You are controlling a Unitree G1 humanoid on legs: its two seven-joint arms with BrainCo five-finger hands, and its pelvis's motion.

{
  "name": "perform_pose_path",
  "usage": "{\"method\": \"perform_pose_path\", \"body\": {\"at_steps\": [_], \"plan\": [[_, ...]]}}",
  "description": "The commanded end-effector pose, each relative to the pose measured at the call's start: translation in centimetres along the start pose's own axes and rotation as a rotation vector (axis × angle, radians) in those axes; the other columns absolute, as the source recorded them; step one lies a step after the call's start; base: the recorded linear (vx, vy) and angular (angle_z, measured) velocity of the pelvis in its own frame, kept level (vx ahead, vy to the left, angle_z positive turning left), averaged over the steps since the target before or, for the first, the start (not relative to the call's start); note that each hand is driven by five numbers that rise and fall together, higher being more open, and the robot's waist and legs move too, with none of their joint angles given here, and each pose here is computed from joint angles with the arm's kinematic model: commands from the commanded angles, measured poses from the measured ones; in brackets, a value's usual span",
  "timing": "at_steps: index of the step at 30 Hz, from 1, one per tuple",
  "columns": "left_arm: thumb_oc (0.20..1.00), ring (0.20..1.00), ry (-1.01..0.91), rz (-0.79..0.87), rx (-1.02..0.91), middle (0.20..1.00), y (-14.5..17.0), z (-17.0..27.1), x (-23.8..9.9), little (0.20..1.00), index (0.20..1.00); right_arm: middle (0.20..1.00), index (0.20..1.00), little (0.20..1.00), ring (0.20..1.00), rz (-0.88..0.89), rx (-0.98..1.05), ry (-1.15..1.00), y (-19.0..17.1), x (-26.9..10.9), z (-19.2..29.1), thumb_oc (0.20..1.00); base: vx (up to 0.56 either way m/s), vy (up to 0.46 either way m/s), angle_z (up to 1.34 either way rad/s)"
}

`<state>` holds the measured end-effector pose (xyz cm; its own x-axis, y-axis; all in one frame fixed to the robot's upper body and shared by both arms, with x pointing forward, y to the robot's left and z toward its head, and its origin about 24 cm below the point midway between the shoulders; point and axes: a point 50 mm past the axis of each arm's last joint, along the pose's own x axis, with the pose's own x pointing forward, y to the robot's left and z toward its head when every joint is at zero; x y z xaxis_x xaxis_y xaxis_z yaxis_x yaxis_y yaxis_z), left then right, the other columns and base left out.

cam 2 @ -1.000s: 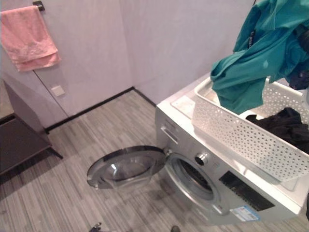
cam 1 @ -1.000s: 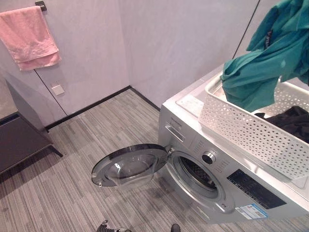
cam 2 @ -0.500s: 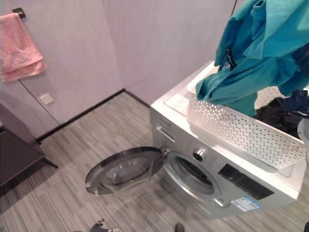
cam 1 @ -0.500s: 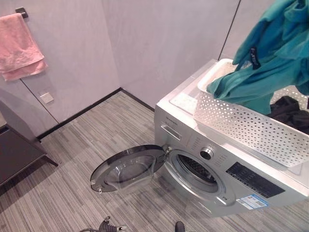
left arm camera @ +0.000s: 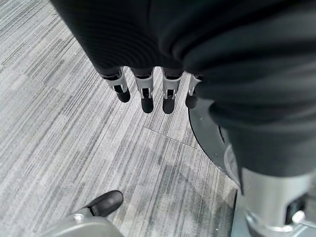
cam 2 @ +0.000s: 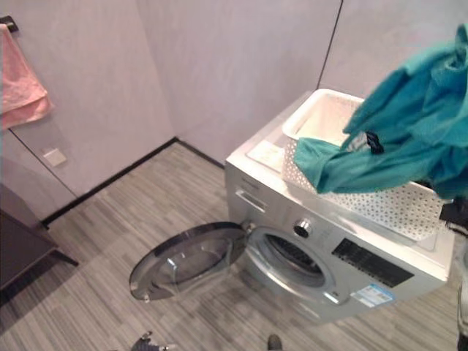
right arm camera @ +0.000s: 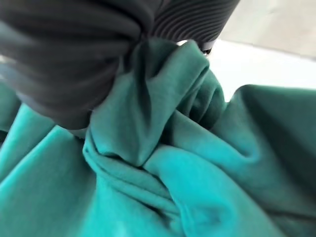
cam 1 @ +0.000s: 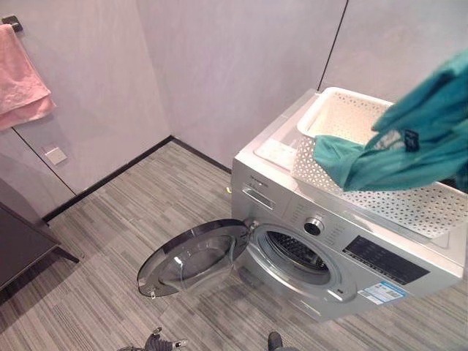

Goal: Grab the laundry basket,head to the washer,open it,put in the laundry and shut it.

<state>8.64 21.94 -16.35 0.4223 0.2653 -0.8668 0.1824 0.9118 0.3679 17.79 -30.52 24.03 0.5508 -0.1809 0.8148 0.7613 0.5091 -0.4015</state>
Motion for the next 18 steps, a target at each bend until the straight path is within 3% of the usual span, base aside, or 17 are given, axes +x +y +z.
{"method": "perform_pose_path", "body": {"at_steps": [1, 10, 18], "plan": [[1.0, 1.0, 0.041, 0.01, 0.053, 1.0, 0.7, -0.9, 0.0, 1.0, 1.0, 0.2, 0.2, 0.2, 0.2, -0.065, 0.046, -0.047, -0.4, 0.6, 0.9, 0.2, -0.15, 0.053, -0.46], [1.0, 1.0, 0.067, 0.088, 0.004, 1.0, 3.1, -1.7, 0.1, 1.0, 1.0, 0.2, 0.2, 0.2, 0.2, -0.006, 0.075, -0.057, 1.4, 0.1, 1.3, 0.2, -0.17, 0.006, -0.54], [1.0, 1.0, 0.068, 0.124, -0.052, 1.0, 3.9, -2.3, -0.1, 1.0, 1.0, 0.2, 0.2, 0.2, 0.2, 0.128, 0.262, -0.068, 6.1, -0.1, 2.6, 0.2, -0.14, -0.143, -0.67]]}}
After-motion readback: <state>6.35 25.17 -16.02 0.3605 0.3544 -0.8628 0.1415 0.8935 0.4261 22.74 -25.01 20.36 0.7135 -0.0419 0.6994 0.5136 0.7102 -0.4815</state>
